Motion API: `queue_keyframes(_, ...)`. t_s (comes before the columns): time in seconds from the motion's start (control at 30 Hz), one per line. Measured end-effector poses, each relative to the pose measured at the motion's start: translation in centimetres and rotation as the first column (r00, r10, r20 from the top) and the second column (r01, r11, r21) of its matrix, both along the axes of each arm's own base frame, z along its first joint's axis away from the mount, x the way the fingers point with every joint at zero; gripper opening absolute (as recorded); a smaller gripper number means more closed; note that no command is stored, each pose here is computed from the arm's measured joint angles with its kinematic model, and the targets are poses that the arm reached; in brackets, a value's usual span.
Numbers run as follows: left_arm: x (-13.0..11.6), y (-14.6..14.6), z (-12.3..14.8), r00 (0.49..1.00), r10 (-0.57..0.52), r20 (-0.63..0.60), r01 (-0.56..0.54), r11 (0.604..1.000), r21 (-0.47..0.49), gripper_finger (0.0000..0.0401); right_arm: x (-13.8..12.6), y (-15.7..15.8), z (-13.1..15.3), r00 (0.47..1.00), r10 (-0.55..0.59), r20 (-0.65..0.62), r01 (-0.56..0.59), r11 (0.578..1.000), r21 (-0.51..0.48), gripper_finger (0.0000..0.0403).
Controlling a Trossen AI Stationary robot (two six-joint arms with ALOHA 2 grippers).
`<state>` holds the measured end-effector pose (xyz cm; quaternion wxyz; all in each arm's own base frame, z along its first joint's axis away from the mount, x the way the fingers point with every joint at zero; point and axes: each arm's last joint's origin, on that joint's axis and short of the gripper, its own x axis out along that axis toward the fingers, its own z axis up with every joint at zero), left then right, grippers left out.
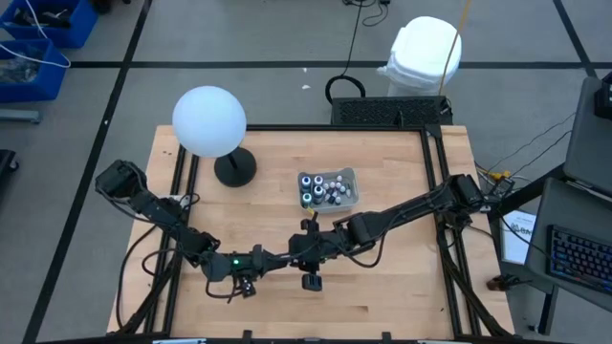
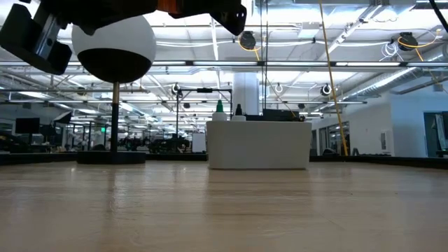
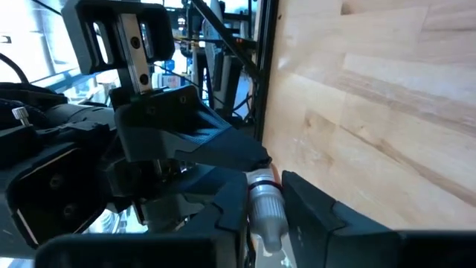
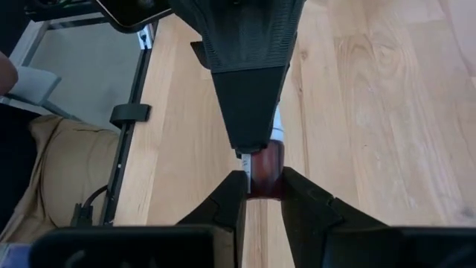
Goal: Pick & Place food coloring
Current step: Put the small red food coloring bottle into the gray bin
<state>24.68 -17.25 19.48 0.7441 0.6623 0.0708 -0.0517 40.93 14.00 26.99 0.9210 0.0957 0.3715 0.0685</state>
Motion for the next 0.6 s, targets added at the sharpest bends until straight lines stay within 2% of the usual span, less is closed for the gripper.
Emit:
queue_keyframes(0.1,0.01,0.0,0.0,1.0,-0.002,0.0,0.002,1.0,-0.011,0.0064,-0.01,0.01,0.0,1.0,0.0,0.0,0.0,1.0,0.0,0.0059)
queue_keyframes(0.3,0.01,0.01,-0.01,1.0,-0.002,-0.001,0.002,1.0,-0.012,0.0077,-0.01,0.01,-0.01,1.0,0.0,-0.001,0.0,1.0,-0.002,0.0059)
queue_keyframes(0.5,0.02,0.01,-0.01,1.0,-0.003,-0.001,0.003,1.0,-0.014,0.0055,-0.03,0.03,-0.02,1.0,0.009,0.001,-0.009,1.0,-0.014,0.0059)
queue_keyframes(0.6,0.02,0.0,-0.01,1.0,-0.007,-0.002,0.007,1.0,-0.015,0.0067,-0.06,0.15,-0.01,1.0,0.023,0.0,-0.023,1.0,-0.008,0.0059)
